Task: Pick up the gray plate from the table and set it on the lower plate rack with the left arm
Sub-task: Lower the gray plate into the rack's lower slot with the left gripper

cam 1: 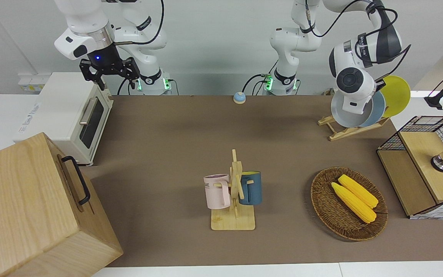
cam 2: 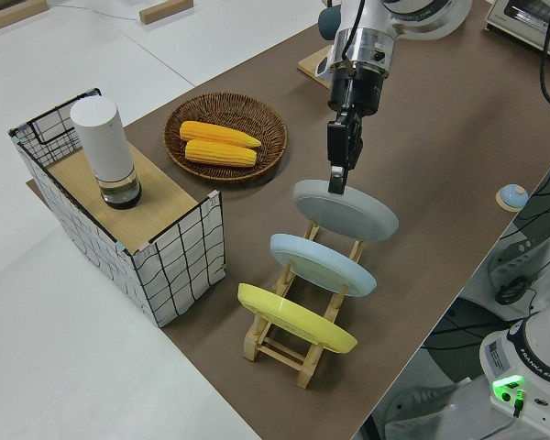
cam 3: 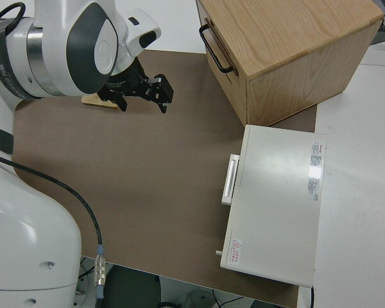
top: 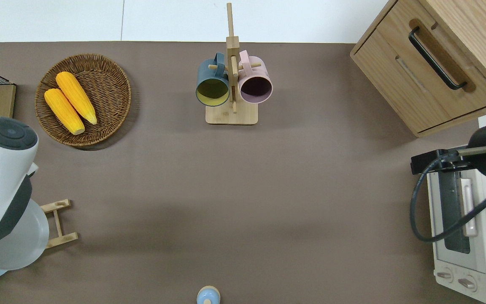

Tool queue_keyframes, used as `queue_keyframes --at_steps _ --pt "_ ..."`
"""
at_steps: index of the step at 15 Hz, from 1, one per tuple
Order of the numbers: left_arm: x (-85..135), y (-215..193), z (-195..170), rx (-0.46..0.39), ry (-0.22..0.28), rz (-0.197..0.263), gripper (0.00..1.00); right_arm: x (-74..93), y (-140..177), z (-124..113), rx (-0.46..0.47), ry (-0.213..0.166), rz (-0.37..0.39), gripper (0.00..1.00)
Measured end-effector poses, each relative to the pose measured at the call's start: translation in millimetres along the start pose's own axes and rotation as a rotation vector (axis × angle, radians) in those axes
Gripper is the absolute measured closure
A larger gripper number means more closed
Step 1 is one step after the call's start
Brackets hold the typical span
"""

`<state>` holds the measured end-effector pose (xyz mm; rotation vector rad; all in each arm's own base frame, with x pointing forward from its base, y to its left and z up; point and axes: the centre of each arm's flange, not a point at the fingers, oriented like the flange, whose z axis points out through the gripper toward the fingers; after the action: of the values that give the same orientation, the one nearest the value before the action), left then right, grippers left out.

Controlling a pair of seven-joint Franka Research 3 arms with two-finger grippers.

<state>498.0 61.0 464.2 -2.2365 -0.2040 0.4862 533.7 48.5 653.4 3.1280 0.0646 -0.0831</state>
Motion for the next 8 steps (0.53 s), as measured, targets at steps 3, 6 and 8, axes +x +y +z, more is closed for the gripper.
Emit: queue_keyframes --at_steps 3,6,8 --pt "3 17 0 0.033 0.002 -0.031 0.97 0.0 0 0 0.0 0.0 0.0 0.01" --pt "3 34 5 0.07 0.001 -0.062 0.97 0.0 0 0 0.0 0.0 0.0 0.01" --pt "3 46 8 0.088 -0.002 -0.08 0.97 0.0 0 0 0.0 0.0 0.0 0.01"
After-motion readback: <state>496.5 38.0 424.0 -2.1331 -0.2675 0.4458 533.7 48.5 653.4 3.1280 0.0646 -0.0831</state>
